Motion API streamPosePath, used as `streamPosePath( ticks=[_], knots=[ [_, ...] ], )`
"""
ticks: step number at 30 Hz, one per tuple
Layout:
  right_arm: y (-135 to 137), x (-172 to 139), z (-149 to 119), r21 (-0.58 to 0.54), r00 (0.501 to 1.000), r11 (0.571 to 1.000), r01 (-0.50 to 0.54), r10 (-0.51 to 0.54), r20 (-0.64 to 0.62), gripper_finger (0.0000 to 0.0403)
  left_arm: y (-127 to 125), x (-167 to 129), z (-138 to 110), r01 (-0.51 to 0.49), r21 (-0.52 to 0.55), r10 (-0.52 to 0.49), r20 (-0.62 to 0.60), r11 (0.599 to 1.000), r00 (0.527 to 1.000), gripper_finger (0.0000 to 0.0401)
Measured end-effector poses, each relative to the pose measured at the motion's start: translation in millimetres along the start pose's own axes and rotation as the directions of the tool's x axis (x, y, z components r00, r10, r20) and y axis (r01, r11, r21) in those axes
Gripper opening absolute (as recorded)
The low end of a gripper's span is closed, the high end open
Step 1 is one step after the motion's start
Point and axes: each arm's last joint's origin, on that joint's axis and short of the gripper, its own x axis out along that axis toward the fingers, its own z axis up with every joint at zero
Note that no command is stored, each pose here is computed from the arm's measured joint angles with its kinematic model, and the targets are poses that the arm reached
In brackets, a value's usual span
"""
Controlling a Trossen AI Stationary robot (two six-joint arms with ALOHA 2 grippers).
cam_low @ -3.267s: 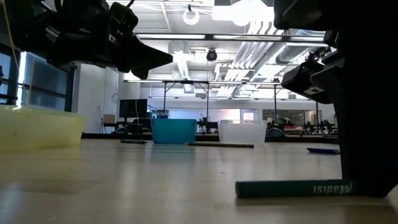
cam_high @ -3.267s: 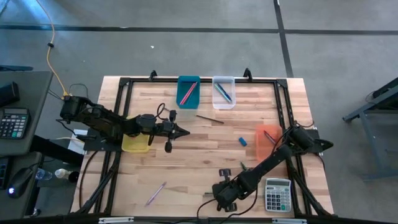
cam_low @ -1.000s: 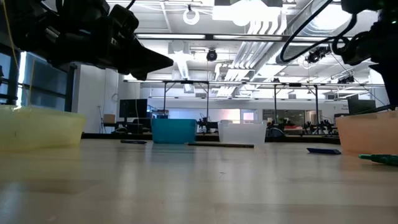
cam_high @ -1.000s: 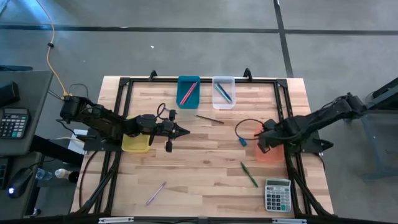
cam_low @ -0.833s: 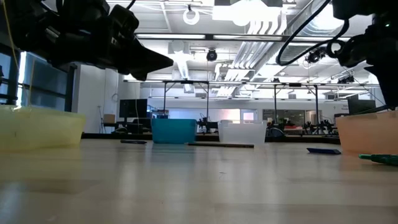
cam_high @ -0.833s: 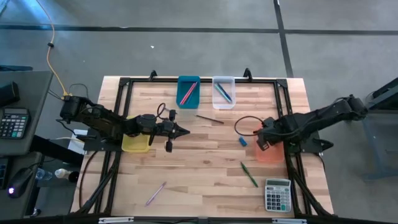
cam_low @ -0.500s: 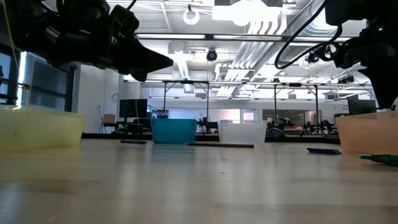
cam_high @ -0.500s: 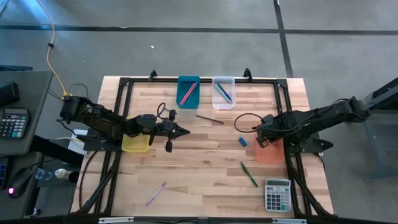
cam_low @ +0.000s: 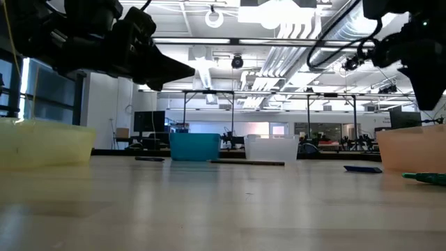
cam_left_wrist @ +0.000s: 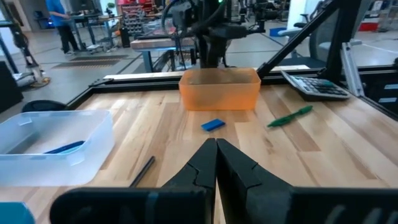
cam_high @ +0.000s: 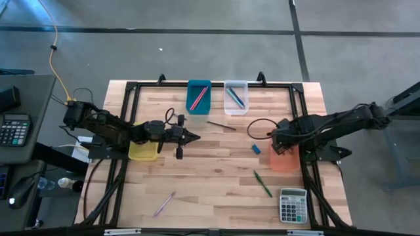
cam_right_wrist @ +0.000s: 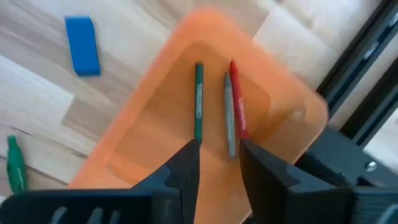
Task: Sort crayons/erasers/pens/pencils in bins
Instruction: Put the purple ballpen into the bin
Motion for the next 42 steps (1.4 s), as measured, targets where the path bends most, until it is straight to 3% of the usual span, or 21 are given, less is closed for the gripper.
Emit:
streamPosePath(
  ticks=[7, 14, 19, 25, 28, 31, 38, 42],
  knots=[
    [3, -25, -1, -0.104, 0.986, 0.994, 0.034, -0.017, 0.165, 0.008, 0, 0, 0, -0.009, -0.001, 0.009, -0.001, 1.0, 1.0, 0.0],
    [28, -21, -3, -0.27, 0.905, 0.962, -0.039, 0.149, 0.399, 0.001, 0, 0, 0, -0.009, -0.041, 0.008, -0.001, 0.999, 1.0, 0.0],
    [52, -10, -5, -0.412, 0.777, 0.906, -0.092, 0.325, 0.54, 0.0008, 0, 0, 0, -0.008, -0.039, 0.008, -0.001, 0.999, 1.0, 0.0],
    [77, 1, -7, -0.58, 0.544, 0.799, -0.16, 0.561, 0.624, 0.0001, -12, -1, 1, 0.038, -0.006, -0.038, 0.002, 0.999, 0.999, 0.0],
    [81, 7, -8, -0.62, 0.432, 0.764, -0.18, 0.627, 0.648, 0.0002, -24, -1, 0, 0.072, -0.002, -0.072, -0.011, 0.997, 0.997, 0.0],
    [81, 14, -9, -0.638, 0.362, 0.747, -0.187, 0.656, 0.663, 0.0001, -39, -1, -3, 0.069, 0.0, -0.069, -0.1, 0.998, 0.993, 0.0],
    [77, 29, -12, -0.647, 0.333, 0.735, -0.203, 0.673, 0.661, 0.0, -82, 3, 1, 0.078, 0.051, -0.055, -0.349, 0.996, 0.936, 0.0],
    [76, 30, -12, -0.641, 0.335, 0.737, -0.215, 0.672, 0.66, 0.0, -107, 0, 13, 0.094, 0.06, -0.062, -0.404, 0.994, 0.913, 0.0]
  ],
)
